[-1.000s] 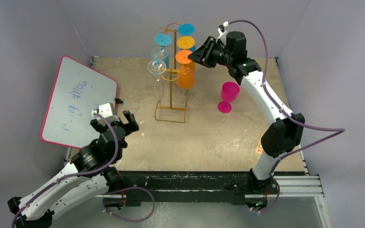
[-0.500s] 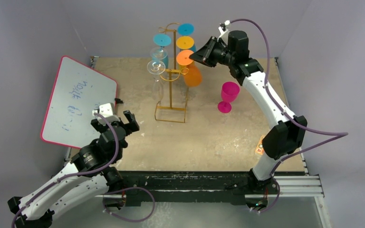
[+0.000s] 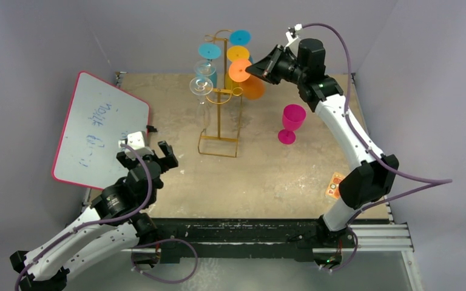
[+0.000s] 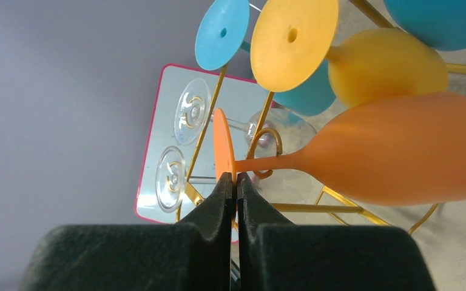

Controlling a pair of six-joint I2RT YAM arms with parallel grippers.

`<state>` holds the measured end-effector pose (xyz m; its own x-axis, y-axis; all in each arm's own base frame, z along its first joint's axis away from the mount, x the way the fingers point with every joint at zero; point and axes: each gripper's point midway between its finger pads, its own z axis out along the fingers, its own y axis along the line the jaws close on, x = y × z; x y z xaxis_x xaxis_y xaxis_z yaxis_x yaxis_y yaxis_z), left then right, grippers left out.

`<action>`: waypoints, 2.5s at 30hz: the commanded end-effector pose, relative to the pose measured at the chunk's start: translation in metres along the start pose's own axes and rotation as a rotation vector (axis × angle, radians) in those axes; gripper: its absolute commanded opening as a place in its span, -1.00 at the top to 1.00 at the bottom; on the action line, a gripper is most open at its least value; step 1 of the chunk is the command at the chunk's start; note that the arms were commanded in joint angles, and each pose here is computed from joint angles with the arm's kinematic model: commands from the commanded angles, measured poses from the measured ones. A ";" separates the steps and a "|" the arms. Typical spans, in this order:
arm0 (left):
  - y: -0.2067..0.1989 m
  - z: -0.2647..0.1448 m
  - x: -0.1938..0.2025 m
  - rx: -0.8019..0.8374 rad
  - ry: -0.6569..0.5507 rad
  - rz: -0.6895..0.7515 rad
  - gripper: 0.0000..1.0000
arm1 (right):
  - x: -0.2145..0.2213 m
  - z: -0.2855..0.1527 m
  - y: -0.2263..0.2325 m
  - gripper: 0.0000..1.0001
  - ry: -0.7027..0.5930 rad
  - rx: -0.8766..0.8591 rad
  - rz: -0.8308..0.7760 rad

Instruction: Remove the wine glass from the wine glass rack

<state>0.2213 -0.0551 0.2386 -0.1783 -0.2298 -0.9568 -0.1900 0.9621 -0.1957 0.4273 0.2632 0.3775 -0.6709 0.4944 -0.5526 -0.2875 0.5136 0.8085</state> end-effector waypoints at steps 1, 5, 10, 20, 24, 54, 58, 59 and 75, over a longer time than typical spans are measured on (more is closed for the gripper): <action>-0.004 -0.001 -0.010 0.013 -0.021 -0.025 -0.88 | -0.019 -0.025 0.026 0.98 -0.062 -0.073 -0.013; -0.004 -0.001 -0.010 0.014 -0.020 -0.027 -0.88 | -0.022 -0.031 0.021 0.99 -0.083 -0.073 0.000; -0.004 -0.001 -0.011 0.015 -0.022 -0.030 -0.88 | -0.023 -0.035 0.021 1.00 -0.082 -0.077 -0.002; 0.003 -0.007 -0.017 0.006 -0.022 -0.088 -1.00 | -0.013 -0.070 0.031 1.00 -0.133 -0.134 -0.078; -0.002 -0.013 -0.019 0.037 -0.014 -0.270 -1.00 | -0.003 -0.086 0.027 1.00 -0.165 -0.127 -0.114; -0.178 -0.067 0.010 0.823 0.370 -0.691 -0.79 | 0.190 -0.158 -0.041 1.00 0.184 -0.361 -0.102; -0.208 -0.077 0.025 0.947 0.457 -0.685 -0.52 | 0.195 -0.155 -0.039 1.00 0.216 -0.380 -0.097; -0.216 -0.080 0.023 0.987 0.467 -0.681 -0.46 | 0.195 -0.155 -0.038 1.00 0.223 -0.385 -0.097; -0.248 -0.102 0.036 1.198 0.557 -0.692 0.41 | 0.210 -0.154 -0.025 1.00 0.311 -0.469 -0.092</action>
<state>0.1766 -0.3128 0.2529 -0.7692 -0.4438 -0.4597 0.3853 0.2519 -0.8878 0.1973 0.2418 0.2439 -0.8199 0.2147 -0.5307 -0.4861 0.2285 0.8435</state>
